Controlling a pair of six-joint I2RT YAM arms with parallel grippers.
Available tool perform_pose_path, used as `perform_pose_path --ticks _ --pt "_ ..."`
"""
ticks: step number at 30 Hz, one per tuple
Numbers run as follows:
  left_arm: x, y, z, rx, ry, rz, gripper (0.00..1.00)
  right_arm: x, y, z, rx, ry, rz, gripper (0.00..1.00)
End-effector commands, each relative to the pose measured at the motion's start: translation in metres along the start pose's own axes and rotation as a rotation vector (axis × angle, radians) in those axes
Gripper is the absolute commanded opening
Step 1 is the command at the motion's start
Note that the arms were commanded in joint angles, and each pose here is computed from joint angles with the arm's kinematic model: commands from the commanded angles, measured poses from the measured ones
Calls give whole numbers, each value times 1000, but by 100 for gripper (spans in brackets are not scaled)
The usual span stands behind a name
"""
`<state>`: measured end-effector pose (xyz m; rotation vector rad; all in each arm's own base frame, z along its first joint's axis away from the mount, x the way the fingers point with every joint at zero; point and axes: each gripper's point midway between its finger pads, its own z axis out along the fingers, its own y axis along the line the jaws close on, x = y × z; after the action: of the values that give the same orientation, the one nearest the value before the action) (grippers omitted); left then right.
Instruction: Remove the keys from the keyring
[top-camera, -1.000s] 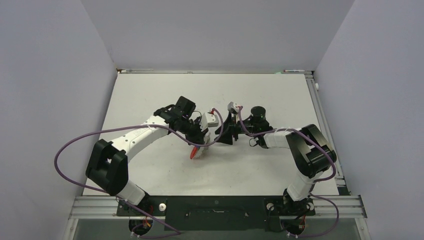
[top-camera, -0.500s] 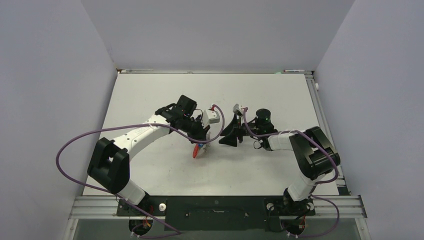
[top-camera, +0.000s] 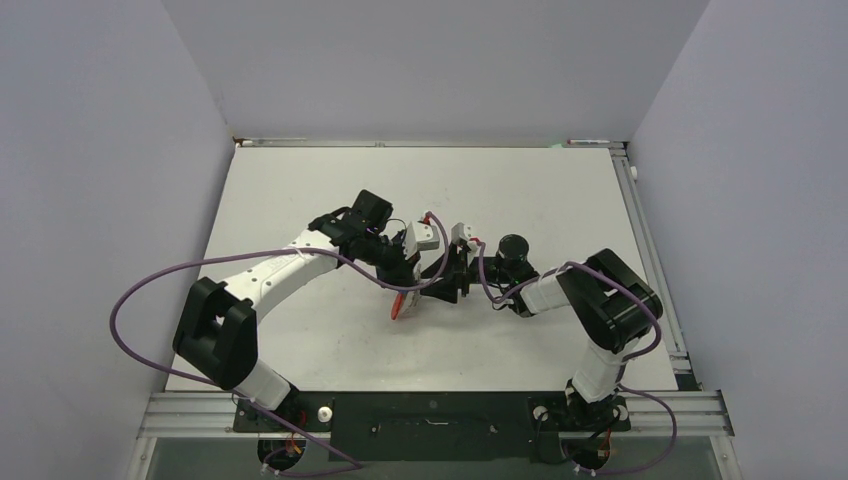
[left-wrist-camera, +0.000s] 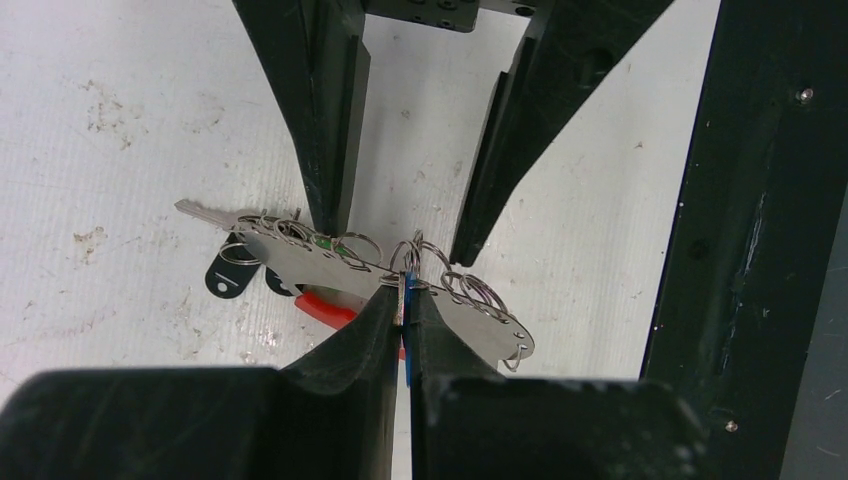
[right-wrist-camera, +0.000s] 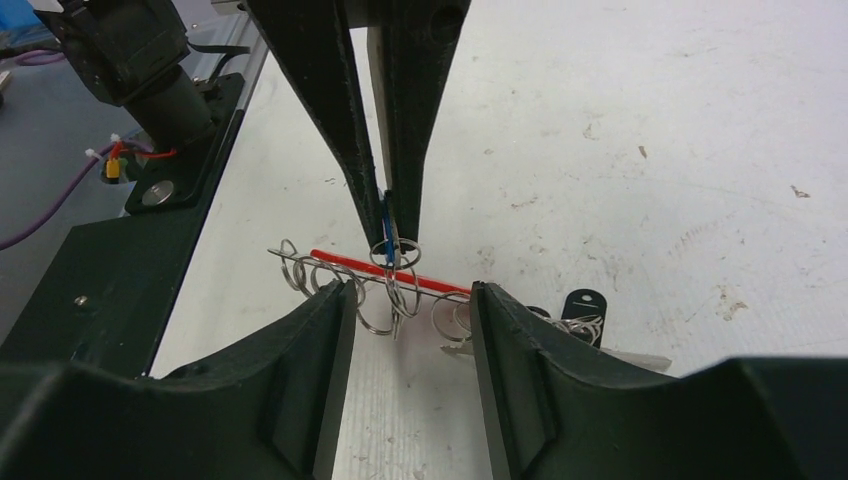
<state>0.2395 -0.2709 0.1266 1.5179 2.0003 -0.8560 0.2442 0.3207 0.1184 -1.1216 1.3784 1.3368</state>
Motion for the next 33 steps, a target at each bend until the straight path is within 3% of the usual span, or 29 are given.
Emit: perform_pose_path --ticks 1,20,29,33 --pt "-18 -8 -10 19 -67 80 0 -13 -1 3 -10 -53 -120 44" --pt "-19 -9 -13 17 -63 119 0 6 -1 16 -40 11 -154 29" --pt "-20 -6 -17 -10 -45 161 0 10 -3 21 -38 34 -156 6" --pt "-18 -5 -18 -35 -24 203 0 6 1 22 -48 17 -159 5"
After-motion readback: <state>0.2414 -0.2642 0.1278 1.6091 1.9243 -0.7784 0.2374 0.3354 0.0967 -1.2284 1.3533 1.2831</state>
